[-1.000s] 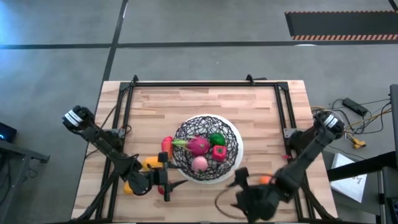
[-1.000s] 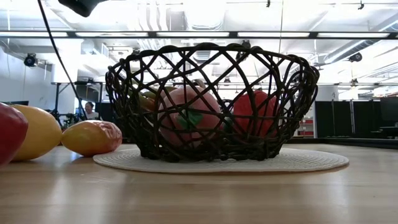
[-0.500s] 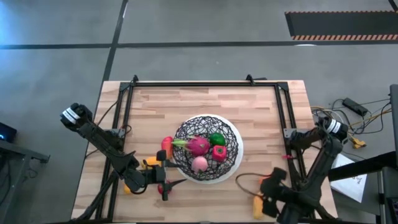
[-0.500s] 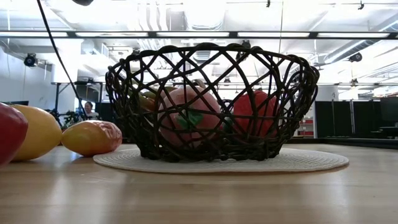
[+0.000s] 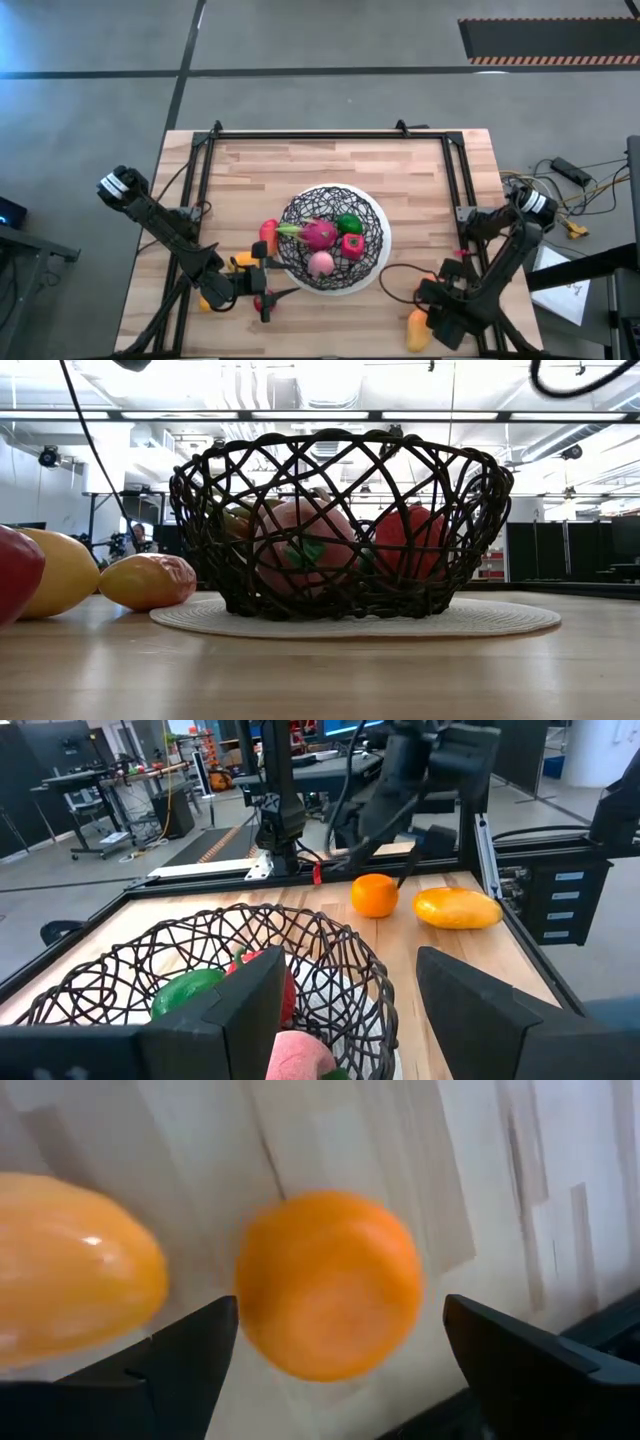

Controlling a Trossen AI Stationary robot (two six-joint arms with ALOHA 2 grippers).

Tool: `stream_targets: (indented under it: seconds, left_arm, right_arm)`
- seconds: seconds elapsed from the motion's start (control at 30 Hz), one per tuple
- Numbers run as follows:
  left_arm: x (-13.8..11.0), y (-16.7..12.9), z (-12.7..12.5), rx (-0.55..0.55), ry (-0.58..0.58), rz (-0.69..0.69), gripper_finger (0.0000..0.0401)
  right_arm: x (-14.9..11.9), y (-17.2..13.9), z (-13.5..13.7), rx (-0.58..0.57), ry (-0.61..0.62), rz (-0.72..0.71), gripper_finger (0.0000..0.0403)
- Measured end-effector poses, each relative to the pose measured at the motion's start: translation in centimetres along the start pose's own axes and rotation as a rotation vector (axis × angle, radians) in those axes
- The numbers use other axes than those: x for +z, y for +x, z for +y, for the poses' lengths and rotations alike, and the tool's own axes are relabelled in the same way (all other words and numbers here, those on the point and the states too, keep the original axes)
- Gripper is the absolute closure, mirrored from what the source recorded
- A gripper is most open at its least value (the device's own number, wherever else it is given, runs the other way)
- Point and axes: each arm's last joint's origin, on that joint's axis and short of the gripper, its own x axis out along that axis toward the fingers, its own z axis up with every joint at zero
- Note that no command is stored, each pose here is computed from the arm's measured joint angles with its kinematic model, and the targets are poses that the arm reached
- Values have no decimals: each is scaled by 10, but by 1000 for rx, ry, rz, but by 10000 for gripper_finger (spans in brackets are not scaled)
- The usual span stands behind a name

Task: Build produce basket
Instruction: Put the orange into the basket

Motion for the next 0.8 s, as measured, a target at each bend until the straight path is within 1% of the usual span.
stream_targets:
  seconds: [0.13,0.27,0.47,0.6,0.7,0.8]
  left_arm:
    - [0,0,0,-1,0,0,189]
    - [0,0,0,-5,0,0,189]
    - [0,0,0,-7,0,1,189]
    - [0,0,0,-7,1,2,189]
    - [0,0,0,-6,1,1,189]
    - [0,0,0,-6,1,1,189]
  right_arm:
    - [8,15,-6,-1,-65,63,34]
    - [12,26,-10,-6,-137,75,34]
    - [13,33,-11,7,-200,74,36]
    - [13,31,-11,18,-212,73,58]
    - [15,27,-7,50,-219,72,83]
    - [16,22,-3,87,-230,81,98]
